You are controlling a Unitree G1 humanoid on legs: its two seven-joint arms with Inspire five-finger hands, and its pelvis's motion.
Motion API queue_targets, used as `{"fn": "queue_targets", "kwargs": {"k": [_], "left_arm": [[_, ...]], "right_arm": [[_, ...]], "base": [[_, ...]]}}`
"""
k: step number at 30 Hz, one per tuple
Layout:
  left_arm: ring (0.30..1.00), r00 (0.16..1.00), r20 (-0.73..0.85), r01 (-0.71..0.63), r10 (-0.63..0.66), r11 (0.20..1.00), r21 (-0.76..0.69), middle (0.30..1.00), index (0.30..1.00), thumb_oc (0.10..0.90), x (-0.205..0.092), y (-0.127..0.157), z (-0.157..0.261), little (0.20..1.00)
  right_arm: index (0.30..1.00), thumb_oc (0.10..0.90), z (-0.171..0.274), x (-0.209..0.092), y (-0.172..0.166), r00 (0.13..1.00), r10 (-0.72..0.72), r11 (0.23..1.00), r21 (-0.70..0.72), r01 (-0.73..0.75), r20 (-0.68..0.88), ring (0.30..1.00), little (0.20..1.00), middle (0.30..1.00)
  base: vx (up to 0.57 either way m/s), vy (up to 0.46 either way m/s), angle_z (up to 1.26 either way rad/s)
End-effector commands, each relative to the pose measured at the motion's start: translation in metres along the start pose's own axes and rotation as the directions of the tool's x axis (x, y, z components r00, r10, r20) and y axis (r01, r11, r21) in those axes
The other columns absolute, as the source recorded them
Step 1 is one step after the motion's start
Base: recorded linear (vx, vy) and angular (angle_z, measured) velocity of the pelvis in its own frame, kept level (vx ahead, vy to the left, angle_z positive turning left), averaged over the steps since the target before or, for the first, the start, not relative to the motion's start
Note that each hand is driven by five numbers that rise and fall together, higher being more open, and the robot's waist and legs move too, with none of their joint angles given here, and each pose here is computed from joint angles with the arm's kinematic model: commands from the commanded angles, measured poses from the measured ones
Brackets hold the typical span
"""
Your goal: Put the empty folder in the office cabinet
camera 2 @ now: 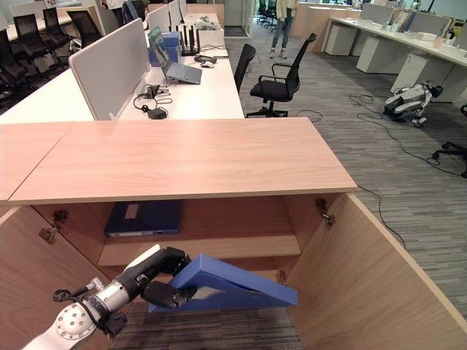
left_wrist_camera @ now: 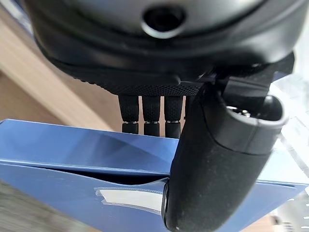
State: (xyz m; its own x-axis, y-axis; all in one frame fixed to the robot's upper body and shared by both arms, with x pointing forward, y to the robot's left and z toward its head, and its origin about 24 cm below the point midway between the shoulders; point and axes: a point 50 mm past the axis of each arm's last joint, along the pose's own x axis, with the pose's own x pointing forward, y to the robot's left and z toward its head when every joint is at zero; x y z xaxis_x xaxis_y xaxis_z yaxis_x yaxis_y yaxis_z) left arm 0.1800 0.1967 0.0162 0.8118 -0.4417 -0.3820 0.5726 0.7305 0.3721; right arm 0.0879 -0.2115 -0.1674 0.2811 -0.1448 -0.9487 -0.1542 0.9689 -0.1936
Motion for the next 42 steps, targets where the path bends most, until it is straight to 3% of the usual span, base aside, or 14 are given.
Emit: {"fn": "queue_targets", "kwargs": {"k": [1,4,6,11,16,26,30,35,42], "left_arm": [[0.3,0.989,0.136,-0.071,0.052,0.987,0.141,0.3,0.3,0.4,0.017,0.012,0.024,0.3],[0.3,0.987,0.133,-0.108,0.087,0.98,0.165,0.3,0.3,0.4,0.014,0.014,0.021,0.3],[0.3,0.987,0.12,-0.123,0.104,0.977,0.172,0.3,0.3,0.4,-0.001,0.014,0.016,0.3],[0.3,0.987,0.116,-0.137,0.115,0.97,0.2,0.3,0.3,0.4,0.004,0.012,0.013,0.3],[0.3,0.98,0.113,-0.188,0.165,0.954,0.235,0.3,0.3,0.4,-0.005,0.022,0.012,0.3],[0.3,0.972,0.113,-0.23,0.206,0.929,0.289,0.3,0.3,0.4,-0.003,0.031,0.012,0.3],[0.3,0.964,0.129,-0.266,0.233,0.876,0.403,0.3,0.3,0.4,-0.003,0.039,0.016,0.3],[0.3,0.959,0.146,-0.282,0.243,0.873,0.398,0.3,0.3,0.4,0.0,0.042,0.02,0.3],[0.3,0.937,0.246,-0.312,0.249,0.911,0.269,0.3,0.3,0.4,-0.002,0.043,0.041,0.3]], "right_arm": [[0.9,0.8,0.092,-0.005,0.01,0.957,0.02,0.964,-0.258,0.058,0.29,0.9,0.9,0.9],[0.9,0.8,0.135,-0.023,0.018,0.864,0.084,0.889,-0.429,0.161,0.497,0.9,0.9,0.9],[0.9,0.8,0.163,-0.062,0.001,0.701,0.16,0.814,-0.495,0.305,0.695,0.9,0.9,0.9],[0.9,0.8,0.164,-0.071,-0.002,0.671,0.198,0.776,-0.533,0.338,0.715,0.9,0.9,0.9],[0.9,0.8,0.181,-0.095,-0.002,0.577,0.269,0.744,-0.547,0.384,0.771,0.9,0.9,0.9],[0.9,0.8,0.184,-0.105,0.015,0.548,0.383,0.749,-0.597,0.286,0.744,0.9,0.9,0.9],[0.9,0.8,0.19,-0.112,0.02,0.517,0.416,0.744,-0.607,0.281,0.749,0.9,0.9,0.9],[0.9,0.8,0.192,-0.114,0.021,0.514,0.434,0.74,-0.618,0.264,0.74,0.9,0.9,0.9],[0.9,0.8,0.188,-0.114,0.031,0.523,0.522,0.729,-0.67,0.136,0.674,0.9,0.9,0.9]], "base": [[0.0,0.011,-0.04],[-0.02,0.021,-0.03],[-0.03,0.013,-0.03],[0.01,0.0,-0.01],[0.0,0.0,0.01],[0.0,0.0,0.0],[0.0,0.0,0.0],[0.0,0.0,0.0],[0.0,0.0,0.0]]}}
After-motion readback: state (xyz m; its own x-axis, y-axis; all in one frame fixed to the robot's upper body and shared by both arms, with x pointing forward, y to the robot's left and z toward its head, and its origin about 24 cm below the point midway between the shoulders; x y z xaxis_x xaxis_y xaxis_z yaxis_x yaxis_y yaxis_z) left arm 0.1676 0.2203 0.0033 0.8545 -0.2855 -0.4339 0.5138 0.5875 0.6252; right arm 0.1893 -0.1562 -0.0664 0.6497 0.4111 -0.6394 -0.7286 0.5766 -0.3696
